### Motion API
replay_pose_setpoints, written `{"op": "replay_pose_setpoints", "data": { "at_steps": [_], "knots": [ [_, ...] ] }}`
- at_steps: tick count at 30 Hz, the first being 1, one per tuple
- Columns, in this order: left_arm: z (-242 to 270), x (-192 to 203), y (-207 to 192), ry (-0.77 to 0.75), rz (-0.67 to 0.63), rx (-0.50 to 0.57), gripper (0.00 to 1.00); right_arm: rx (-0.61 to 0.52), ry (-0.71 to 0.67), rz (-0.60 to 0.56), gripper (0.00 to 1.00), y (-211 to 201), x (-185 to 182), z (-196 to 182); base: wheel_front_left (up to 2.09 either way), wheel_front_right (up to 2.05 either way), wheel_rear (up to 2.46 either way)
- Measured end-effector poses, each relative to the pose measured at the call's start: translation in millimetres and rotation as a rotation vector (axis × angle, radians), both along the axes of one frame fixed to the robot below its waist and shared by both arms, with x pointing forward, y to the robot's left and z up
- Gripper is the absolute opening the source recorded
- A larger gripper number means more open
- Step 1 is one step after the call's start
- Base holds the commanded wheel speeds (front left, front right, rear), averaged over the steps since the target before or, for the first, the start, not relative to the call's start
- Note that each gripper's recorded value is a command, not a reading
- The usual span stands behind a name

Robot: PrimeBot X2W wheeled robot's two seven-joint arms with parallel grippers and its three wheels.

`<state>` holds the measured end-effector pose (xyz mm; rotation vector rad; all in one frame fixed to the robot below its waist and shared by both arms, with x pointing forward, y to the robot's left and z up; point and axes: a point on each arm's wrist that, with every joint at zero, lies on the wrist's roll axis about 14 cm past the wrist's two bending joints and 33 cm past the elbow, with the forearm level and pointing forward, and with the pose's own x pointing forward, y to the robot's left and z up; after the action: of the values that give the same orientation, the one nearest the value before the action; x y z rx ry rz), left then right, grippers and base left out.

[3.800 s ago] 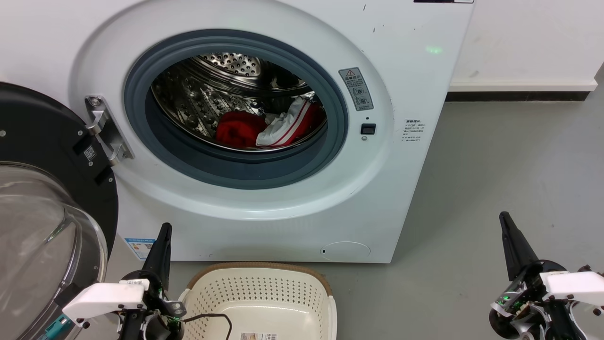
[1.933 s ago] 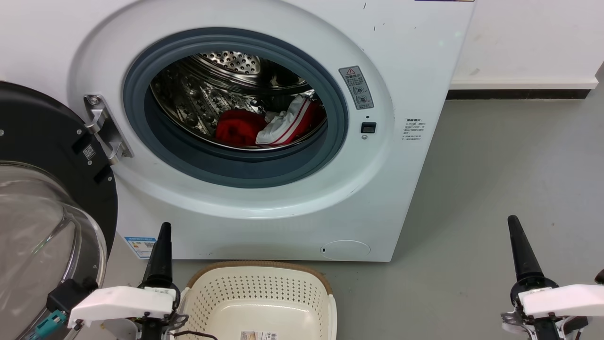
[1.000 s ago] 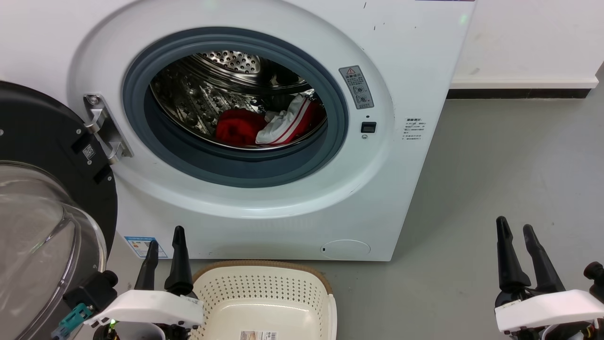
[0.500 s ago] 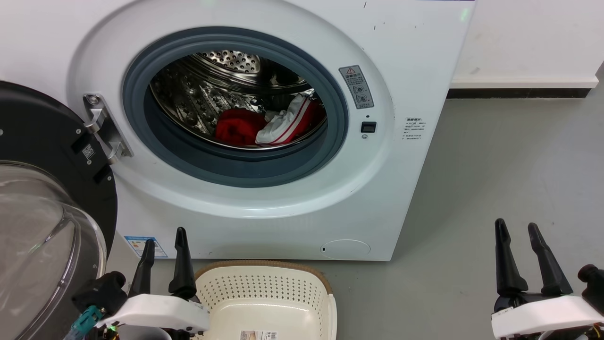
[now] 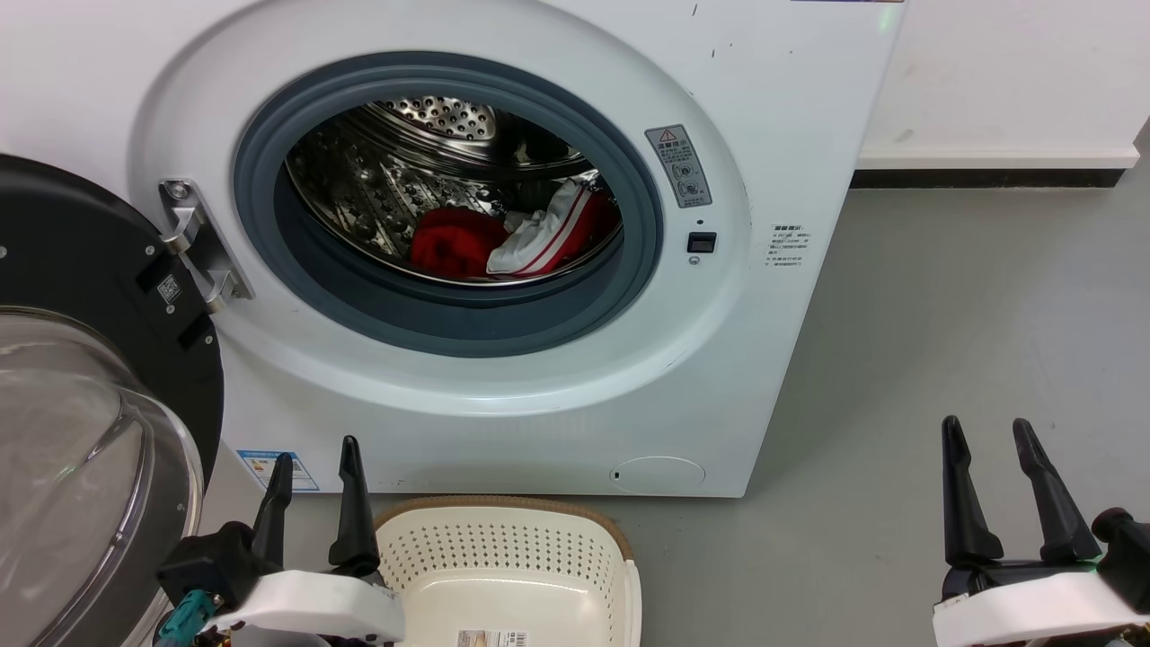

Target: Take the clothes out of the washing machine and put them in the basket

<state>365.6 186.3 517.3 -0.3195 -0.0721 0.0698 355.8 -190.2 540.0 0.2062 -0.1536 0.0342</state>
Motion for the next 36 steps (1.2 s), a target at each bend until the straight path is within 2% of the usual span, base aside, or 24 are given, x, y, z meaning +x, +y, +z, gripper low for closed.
{"op": "replay_pose_setpoints", "data": {
  "at_steps": [36],
  "knots": [
    [-4, -8, -6, -0.024, -0.014, 0.238, 1.00, -0.218, -0.037, 0.009, 1.00, 7, -11, 0, 0.00, 0.00, 0.00]
  ]
}}
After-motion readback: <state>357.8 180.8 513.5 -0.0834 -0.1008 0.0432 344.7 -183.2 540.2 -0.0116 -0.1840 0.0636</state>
